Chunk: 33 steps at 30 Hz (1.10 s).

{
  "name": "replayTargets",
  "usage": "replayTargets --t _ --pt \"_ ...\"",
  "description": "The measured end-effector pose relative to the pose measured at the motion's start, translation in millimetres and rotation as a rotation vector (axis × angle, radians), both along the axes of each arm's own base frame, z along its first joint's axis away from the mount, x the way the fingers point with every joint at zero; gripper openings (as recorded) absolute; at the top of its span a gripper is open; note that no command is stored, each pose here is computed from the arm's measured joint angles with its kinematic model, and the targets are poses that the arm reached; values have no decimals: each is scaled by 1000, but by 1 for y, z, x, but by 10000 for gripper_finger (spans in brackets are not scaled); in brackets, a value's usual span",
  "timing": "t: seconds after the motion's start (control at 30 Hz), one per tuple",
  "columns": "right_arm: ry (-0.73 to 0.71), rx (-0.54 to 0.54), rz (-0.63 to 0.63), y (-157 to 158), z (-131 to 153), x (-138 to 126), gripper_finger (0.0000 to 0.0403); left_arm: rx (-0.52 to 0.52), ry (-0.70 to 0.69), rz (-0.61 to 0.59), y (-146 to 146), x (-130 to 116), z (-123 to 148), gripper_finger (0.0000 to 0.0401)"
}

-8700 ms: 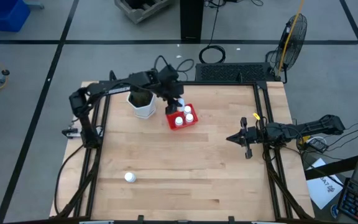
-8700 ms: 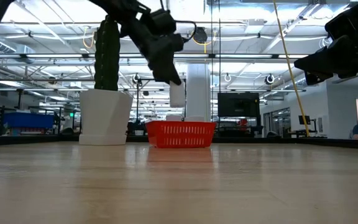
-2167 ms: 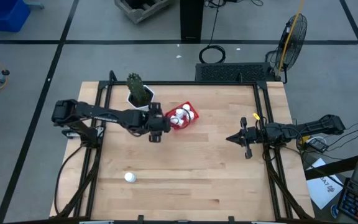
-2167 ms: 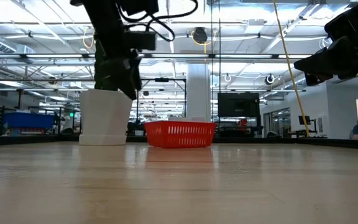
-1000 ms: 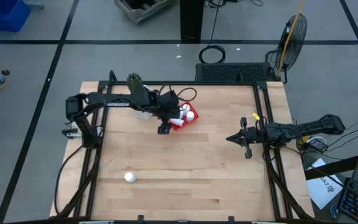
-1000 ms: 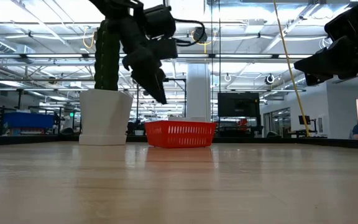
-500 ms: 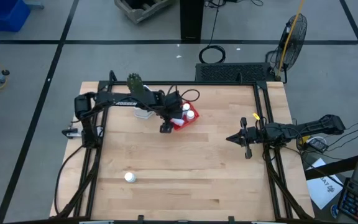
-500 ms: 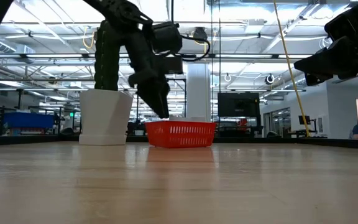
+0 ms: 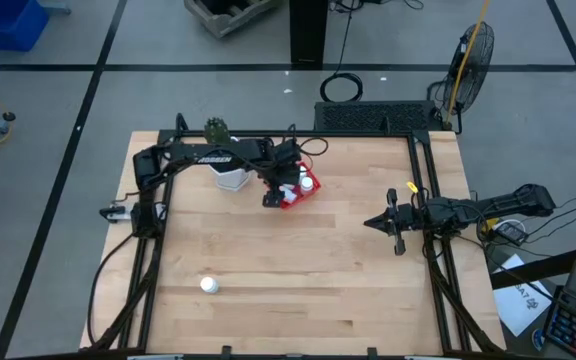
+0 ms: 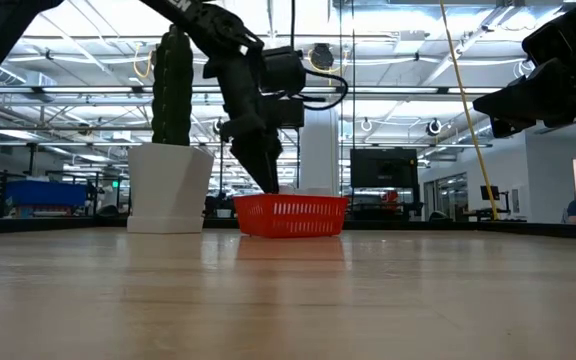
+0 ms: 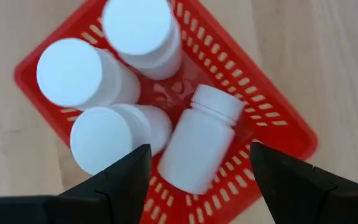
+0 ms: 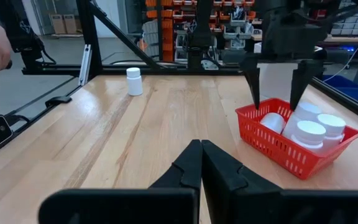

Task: Pick and place pill bottles into a basket
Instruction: Adjust the white pill bottle in the red bin

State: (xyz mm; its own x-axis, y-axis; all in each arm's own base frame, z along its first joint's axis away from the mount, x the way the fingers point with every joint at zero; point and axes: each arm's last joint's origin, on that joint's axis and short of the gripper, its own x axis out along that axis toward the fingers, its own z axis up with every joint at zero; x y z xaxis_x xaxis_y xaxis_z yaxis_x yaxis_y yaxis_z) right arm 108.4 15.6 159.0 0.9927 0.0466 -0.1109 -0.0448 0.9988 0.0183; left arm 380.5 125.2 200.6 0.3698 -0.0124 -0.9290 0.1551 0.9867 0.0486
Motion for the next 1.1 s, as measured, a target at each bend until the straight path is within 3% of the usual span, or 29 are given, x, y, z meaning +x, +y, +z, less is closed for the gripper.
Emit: replayTargets --t 0.23,0.67,0.77,0.9,1.1 --pt "0 0 0 0 0 0 0 -51 17 -6 -1 4 -13 273" --pt "11 -2 0 0 -1 0 0 -47 53 -4 -2 14 -42 272" --pt "11 -2 0 0 -1 0 0 -34 61 -3 -3 14 -42 249" --pt "11 -2 0 0 -1 0 0 -35 63 -1 -4 14 -41 182" --pt "11 -2 0 0 -1 0 0 -41 65 8 -5 14 -40 180"
